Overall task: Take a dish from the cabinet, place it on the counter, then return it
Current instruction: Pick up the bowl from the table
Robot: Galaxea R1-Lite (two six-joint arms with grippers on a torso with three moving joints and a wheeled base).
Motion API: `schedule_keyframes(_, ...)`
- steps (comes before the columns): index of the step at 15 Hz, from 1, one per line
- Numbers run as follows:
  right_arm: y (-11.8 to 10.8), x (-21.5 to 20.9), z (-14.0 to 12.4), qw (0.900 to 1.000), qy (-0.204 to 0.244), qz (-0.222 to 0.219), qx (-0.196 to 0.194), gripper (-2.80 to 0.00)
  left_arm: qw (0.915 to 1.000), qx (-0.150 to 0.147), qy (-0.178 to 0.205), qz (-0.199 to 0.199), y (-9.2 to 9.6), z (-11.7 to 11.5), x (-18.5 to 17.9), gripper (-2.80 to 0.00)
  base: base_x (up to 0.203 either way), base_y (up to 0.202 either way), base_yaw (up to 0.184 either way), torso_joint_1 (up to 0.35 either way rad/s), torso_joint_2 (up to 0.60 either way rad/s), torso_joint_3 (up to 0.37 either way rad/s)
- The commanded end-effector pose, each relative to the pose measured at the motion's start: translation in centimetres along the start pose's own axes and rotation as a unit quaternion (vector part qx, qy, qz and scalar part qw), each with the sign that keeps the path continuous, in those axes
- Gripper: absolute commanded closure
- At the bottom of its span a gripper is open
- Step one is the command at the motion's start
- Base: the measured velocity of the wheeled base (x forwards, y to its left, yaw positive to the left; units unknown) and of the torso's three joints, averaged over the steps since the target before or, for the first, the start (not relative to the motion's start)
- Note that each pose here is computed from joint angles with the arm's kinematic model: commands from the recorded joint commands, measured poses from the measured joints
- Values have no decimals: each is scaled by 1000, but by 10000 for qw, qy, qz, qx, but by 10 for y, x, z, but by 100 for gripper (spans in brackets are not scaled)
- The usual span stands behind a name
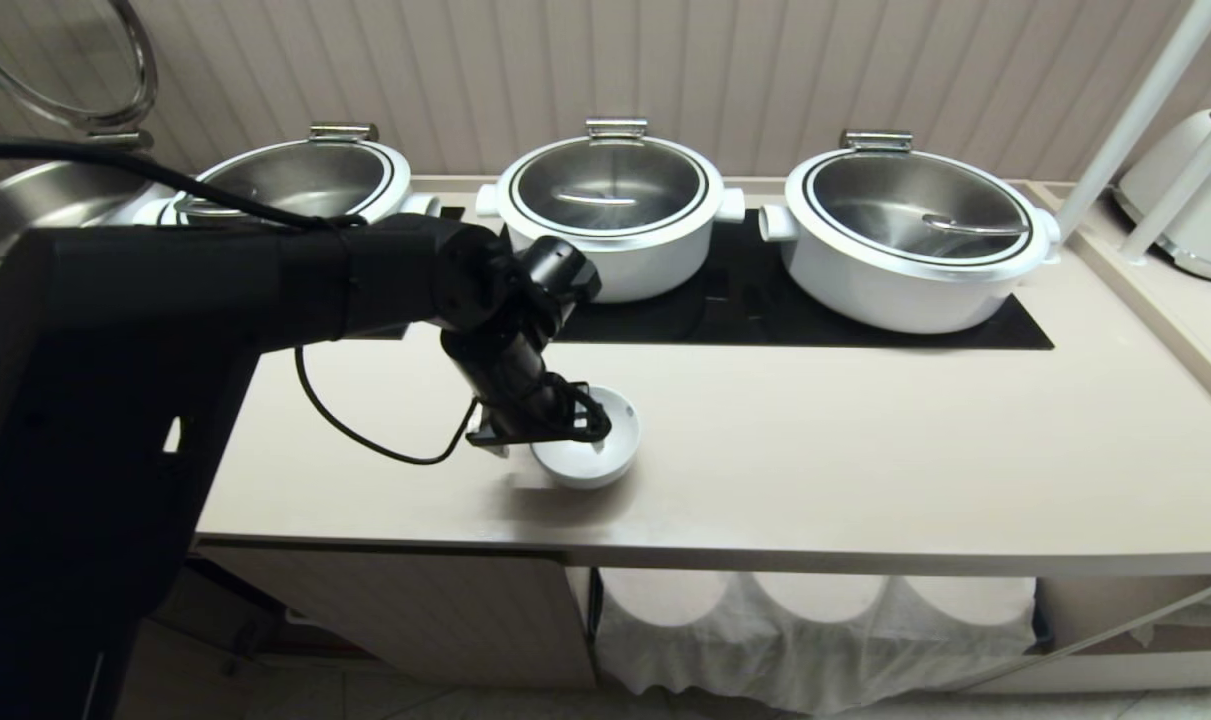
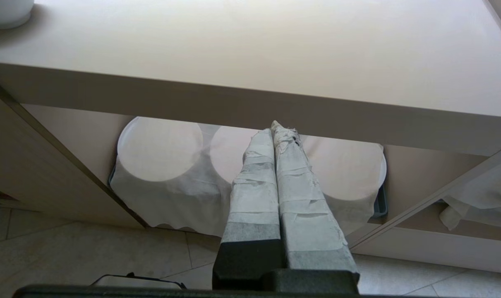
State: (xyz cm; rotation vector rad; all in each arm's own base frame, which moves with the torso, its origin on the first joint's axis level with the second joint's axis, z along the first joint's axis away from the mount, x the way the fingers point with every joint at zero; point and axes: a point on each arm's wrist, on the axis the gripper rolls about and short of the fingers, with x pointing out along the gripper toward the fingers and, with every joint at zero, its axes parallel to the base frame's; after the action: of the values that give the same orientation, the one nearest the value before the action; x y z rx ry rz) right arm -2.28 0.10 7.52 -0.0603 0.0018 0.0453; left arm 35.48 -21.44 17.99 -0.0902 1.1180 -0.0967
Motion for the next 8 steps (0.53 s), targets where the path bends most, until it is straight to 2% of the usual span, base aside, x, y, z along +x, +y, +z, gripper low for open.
schedule_keyframes(1,0,0,0,10000,-1,1,-5,0,10000,-14,23,26,1,0,0,-280,0,0,0,0,0,0)
schedule_keyframes(8,0,0,0,10000,-1,1,0,0,9999,-64,32,70,5,2,3,-280,0,0,0,0,0,0)
